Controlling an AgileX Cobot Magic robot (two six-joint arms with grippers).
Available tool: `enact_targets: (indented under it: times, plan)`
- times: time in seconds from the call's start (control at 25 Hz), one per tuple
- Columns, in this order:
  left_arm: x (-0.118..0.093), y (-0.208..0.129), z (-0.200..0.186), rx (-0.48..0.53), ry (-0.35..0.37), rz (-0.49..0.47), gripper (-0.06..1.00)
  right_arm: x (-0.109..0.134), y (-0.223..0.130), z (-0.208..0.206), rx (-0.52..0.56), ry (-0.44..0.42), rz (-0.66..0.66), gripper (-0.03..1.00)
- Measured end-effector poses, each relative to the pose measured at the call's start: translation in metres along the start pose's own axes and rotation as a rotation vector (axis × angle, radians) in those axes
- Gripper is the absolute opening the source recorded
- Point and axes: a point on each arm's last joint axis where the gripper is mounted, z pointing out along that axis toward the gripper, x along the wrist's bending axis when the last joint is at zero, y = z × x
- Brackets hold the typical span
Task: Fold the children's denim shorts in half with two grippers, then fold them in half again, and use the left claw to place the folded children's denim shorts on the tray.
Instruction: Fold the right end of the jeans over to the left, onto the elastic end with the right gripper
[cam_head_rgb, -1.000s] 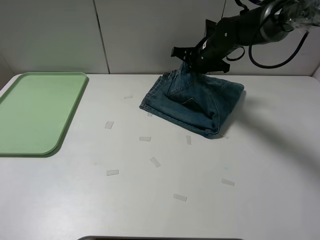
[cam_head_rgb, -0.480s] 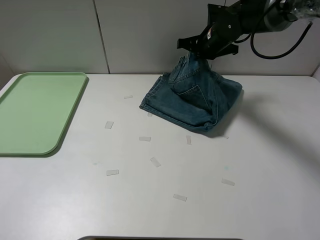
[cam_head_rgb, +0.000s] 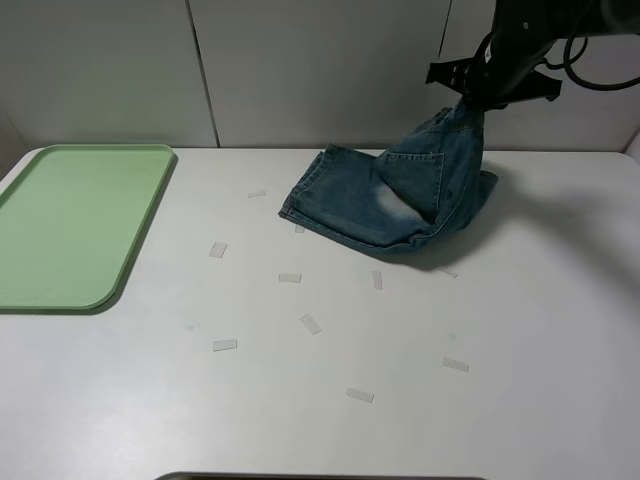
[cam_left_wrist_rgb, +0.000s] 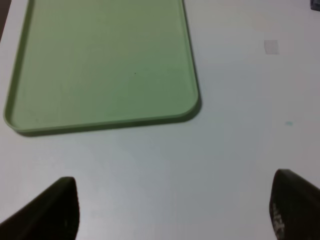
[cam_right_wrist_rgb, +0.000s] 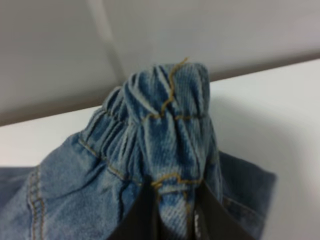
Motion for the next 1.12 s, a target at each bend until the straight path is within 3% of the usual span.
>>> enact_targets:
  times: [0.32,0.52,0.68,1.0,1.12]
  plan:
    - [0.0,0.0,0.0,0.0,0.0,0.0,0.76,-0.031,0.015,-0.018,-0.015,-0.137,0.046,0.04]
    - [0.0,0.0,0.0,0.0,0.0,0.0,0.76,-0.029,0.016,-0.023,-0.03,-0.141,0.073,0.04]
    - [0.0,0.0,0.0,0.001,0.0,0.0,0.76,-0.006,0.012,-0.027,-0.045,-0.09,0.051,0.04]
    - [0.0,0.0,0.0,0.001,0.0,0.0,0.76,0.056,-0.002,-0.036,-0.103,0.121,-0.006,0.04]
    - [0.0,0.0,0.0,0.001,0.0,0.0,0.76,0.071,-0.012,-0.03,-0.086,0.162,-0.014,0.04]
